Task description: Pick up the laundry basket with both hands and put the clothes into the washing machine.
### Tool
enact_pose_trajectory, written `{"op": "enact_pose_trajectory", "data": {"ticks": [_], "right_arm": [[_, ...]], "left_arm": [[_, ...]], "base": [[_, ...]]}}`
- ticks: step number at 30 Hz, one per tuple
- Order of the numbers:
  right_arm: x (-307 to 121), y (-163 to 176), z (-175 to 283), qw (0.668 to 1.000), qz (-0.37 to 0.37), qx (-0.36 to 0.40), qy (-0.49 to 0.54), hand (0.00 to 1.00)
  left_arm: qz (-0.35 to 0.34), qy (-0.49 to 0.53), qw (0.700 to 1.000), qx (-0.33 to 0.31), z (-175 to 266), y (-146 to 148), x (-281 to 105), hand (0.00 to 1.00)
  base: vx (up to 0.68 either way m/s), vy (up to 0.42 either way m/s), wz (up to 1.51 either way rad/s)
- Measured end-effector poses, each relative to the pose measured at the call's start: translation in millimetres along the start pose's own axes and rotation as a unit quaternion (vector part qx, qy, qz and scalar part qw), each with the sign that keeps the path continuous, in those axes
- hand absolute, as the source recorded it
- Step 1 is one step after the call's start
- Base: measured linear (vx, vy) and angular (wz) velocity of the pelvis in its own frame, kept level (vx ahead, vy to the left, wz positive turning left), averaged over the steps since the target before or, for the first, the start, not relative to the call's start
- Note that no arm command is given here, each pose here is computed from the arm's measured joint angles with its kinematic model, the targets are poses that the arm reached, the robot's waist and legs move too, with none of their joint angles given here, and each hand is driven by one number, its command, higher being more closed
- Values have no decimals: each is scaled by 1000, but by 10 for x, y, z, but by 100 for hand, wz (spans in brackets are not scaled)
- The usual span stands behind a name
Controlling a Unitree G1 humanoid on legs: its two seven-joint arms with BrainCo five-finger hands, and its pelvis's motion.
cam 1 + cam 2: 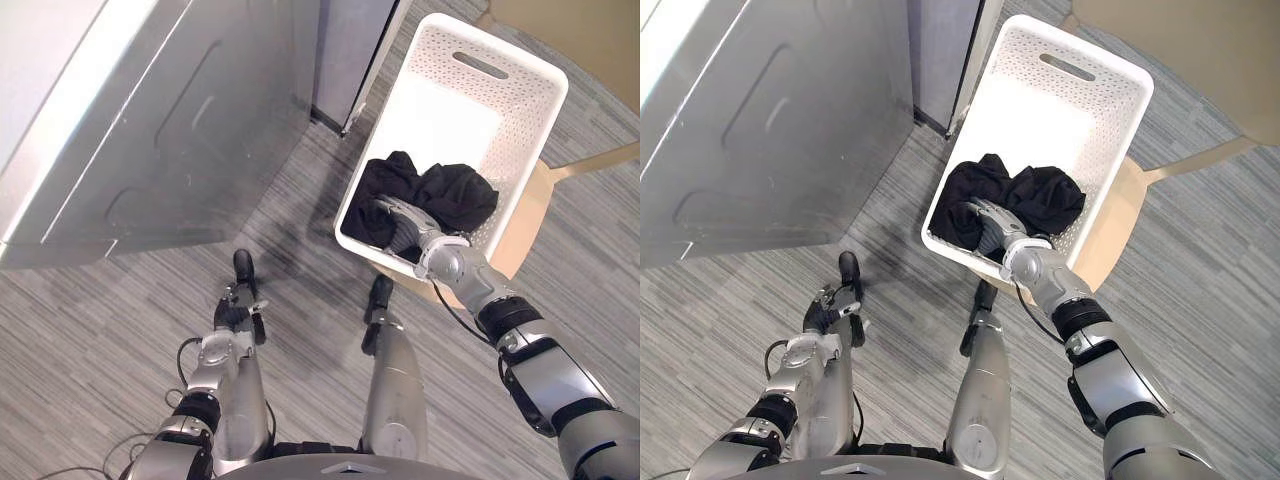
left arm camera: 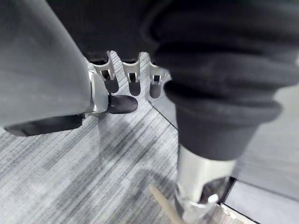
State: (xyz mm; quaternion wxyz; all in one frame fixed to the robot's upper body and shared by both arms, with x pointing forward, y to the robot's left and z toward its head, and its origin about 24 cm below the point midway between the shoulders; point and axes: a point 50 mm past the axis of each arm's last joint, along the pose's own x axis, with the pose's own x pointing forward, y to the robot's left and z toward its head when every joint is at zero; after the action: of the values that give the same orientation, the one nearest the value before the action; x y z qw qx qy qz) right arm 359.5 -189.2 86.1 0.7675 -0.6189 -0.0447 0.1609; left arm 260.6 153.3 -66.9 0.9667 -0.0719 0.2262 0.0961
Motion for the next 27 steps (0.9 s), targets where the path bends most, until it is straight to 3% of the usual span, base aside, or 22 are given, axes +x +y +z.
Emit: {"op": "enact_pose_trajectory", "data": {"ticks": [13,20,26,27], "right_arm": [[68,43,47,995,-58,73,42,100],[42,109,-59,978,-91,168,89,100],[46,225,-70,923,-137,334,135,100],[7,312,-104,893,-151,395,156,100]], "left_arm": [[30,-4,997,-71,47,-59,-7,0],[27,-6,995,-100,65,-119,-20,0],[22,-8,995,-101,73,-152,-25,0],[21,-8,995,-100,70,-159,-27,0]], "base": [[-45,-30,-2],[-31,-18,8],[-62,-44,14],[-26,-65,15]]}}
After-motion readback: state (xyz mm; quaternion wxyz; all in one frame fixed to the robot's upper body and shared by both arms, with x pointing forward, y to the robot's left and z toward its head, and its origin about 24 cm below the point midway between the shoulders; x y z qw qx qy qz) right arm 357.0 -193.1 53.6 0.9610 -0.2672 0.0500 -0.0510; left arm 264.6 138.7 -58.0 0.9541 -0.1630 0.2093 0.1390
